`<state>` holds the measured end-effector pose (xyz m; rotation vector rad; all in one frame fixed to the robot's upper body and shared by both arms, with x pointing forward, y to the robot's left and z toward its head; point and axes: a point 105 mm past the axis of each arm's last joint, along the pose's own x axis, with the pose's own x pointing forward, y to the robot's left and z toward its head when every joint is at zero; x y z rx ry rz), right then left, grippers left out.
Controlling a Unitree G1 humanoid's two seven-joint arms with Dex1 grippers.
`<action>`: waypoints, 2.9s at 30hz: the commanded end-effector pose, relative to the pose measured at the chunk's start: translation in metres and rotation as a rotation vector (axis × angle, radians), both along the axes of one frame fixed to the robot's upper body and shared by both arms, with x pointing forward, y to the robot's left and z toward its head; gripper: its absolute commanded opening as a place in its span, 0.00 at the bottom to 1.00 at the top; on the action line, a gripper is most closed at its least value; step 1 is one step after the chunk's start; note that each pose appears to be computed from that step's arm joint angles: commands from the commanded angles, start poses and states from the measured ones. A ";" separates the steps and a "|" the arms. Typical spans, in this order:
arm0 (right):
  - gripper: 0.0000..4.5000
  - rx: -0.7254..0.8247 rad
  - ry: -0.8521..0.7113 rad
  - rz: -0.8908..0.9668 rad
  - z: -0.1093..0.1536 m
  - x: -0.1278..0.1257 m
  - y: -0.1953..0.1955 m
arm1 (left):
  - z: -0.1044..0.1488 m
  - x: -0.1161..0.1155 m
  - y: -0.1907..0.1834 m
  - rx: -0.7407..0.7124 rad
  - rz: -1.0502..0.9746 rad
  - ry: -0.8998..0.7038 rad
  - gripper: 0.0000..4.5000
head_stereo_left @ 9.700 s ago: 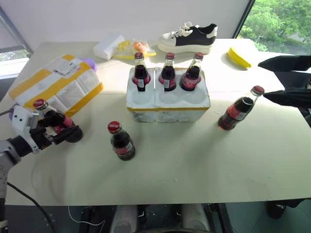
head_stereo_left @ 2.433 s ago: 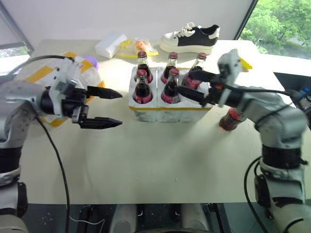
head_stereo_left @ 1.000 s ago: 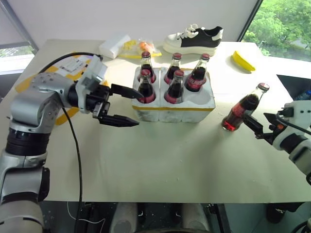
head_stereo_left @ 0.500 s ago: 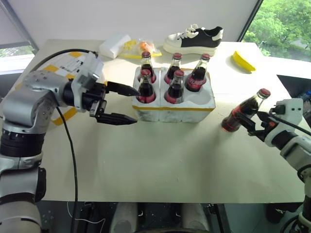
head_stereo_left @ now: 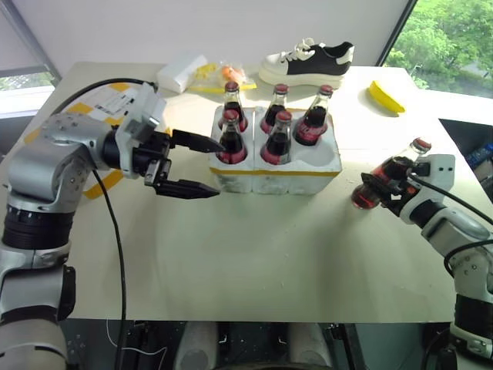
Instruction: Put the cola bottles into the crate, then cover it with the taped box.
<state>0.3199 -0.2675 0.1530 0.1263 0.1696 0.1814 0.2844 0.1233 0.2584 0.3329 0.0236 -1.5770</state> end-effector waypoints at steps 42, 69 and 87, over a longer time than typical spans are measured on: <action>1.00 -0.268 -0.205 0.545 0.070 0.036 0.114 | 0.013 -0.008 0.007 -0.024 0.071 -0.088 1.00; 1.00 -0.159 -0.328 0.938 0.162 -0.057 0.084 | -0.035 -0.029 0.251 0.851 1.333 -0.726 1.00; 1.00 -0.188 -0.351 0.963 0.172 -0.073 0.087 | -0.097 0.020 0.284 0.981 1.371 -0.867 1.00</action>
